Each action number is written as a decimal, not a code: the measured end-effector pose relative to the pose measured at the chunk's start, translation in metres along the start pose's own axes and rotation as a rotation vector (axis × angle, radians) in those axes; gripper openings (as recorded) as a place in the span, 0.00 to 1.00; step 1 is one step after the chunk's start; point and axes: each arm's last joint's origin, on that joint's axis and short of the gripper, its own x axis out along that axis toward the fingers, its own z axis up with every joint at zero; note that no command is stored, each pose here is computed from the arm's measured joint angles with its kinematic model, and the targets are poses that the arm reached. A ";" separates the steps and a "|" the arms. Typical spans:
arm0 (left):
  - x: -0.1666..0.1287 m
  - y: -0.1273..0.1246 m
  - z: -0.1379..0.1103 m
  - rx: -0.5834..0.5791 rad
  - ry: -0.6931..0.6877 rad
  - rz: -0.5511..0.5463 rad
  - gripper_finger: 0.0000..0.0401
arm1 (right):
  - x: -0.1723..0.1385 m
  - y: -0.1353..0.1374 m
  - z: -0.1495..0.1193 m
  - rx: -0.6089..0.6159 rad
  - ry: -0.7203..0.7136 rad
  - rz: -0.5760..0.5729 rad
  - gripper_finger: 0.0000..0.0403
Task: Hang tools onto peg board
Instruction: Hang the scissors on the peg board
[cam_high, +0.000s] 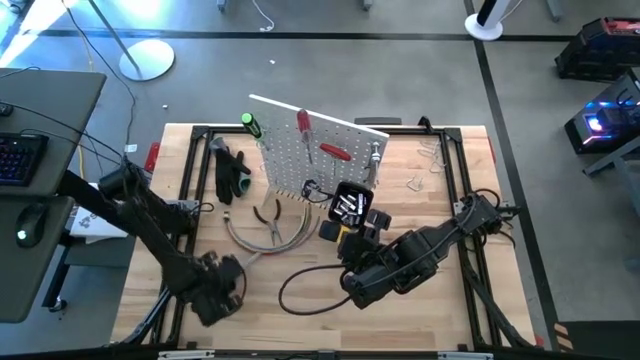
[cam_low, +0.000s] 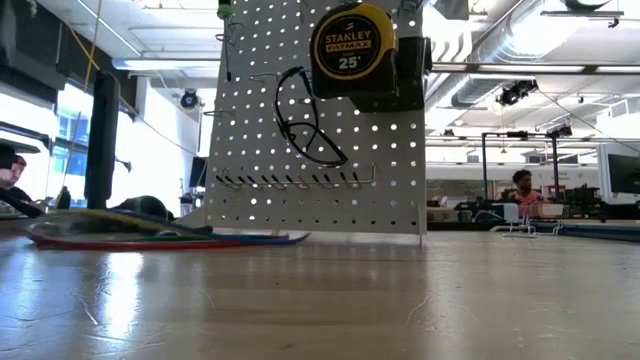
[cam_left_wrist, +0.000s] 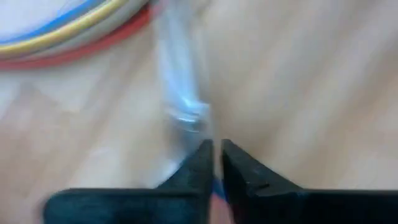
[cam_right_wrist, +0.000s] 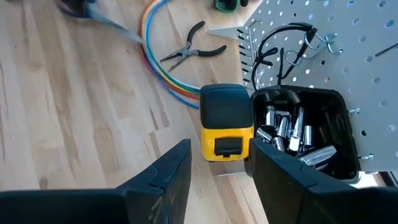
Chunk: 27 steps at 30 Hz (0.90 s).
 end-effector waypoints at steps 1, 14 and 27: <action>-0.010 -0.002 0.003 -0.025 -0.012 -0.035 0.02 | 0.000 0.000 0.000 -0.006 0.000 0.000 0.39; -0.048 0.033 0.015 0.022 -0.040 0.016 0.00 | -0.010 0.004 -0.005 0.059 -0.038 -0.004 0.39; -0.018 0.037 0.034 0.042 0.221 -0.078 0.27 | 0.006 0.032 -0.040 0.176 0.009 -0.067 0.39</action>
